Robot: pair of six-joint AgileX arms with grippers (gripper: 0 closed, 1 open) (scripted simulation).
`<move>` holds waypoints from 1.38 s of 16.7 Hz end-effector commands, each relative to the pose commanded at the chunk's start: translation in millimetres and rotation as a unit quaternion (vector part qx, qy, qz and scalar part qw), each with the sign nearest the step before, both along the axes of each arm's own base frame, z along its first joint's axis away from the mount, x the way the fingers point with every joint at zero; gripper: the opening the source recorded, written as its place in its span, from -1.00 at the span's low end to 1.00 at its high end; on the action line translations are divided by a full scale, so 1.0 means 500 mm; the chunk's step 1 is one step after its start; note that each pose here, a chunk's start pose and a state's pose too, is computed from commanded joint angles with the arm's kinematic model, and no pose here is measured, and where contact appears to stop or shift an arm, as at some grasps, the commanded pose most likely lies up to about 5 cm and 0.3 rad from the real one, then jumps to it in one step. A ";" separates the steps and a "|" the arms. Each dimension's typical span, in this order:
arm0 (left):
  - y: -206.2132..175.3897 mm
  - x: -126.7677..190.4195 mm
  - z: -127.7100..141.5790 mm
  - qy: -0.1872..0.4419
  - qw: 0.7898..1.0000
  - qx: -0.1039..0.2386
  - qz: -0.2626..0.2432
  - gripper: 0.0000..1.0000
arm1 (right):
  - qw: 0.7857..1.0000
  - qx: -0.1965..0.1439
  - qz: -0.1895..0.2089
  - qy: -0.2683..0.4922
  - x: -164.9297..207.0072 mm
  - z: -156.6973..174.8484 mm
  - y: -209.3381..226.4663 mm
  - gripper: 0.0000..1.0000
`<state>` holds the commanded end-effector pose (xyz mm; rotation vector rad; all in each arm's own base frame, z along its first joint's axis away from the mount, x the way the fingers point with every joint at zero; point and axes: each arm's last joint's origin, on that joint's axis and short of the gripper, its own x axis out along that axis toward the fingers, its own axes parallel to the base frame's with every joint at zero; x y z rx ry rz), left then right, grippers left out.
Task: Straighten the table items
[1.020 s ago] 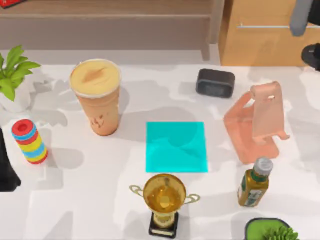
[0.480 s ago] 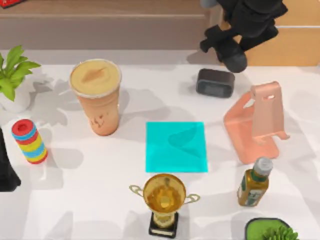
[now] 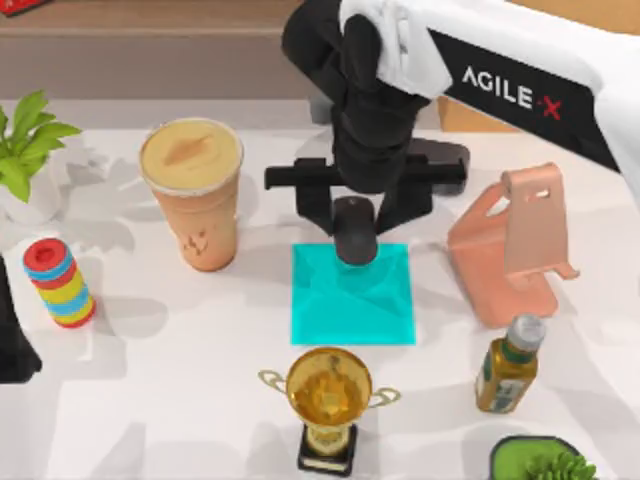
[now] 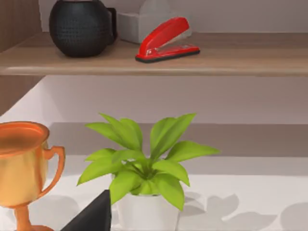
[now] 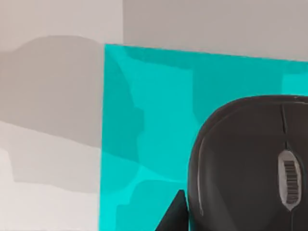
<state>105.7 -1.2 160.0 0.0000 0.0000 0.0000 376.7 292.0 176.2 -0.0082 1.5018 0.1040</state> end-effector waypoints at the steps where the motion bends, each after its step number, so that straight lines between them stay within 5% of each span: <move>1: 0.000 0.000 0.000 0.000 1.000 0.000 0.000 1.00 | 1.000 -0.007 -0.018 0.012 -0.008 -0.020 0.007 -1.00; 5: 0.000 0.000 0.000 0.000 1.000 0.000 0.000 1.00 | 0.998 -0.025 -0.051 0.037 -0.023 -0.063 0.016 -1.00; 17: 0.000 0.000 0.000 0.000 1.000 0.000 0.000 1.00 | 0.998 -0.025 -0.051 0.037 -0.023 -0.083 0.016 -1.00; 23: 0.000 0.000 0.000 0.000 1.000 0.000 0.000 1.00 | 0.998 -0.025 -0.051 0.037 -0.023 -0.083 0.016 -0.10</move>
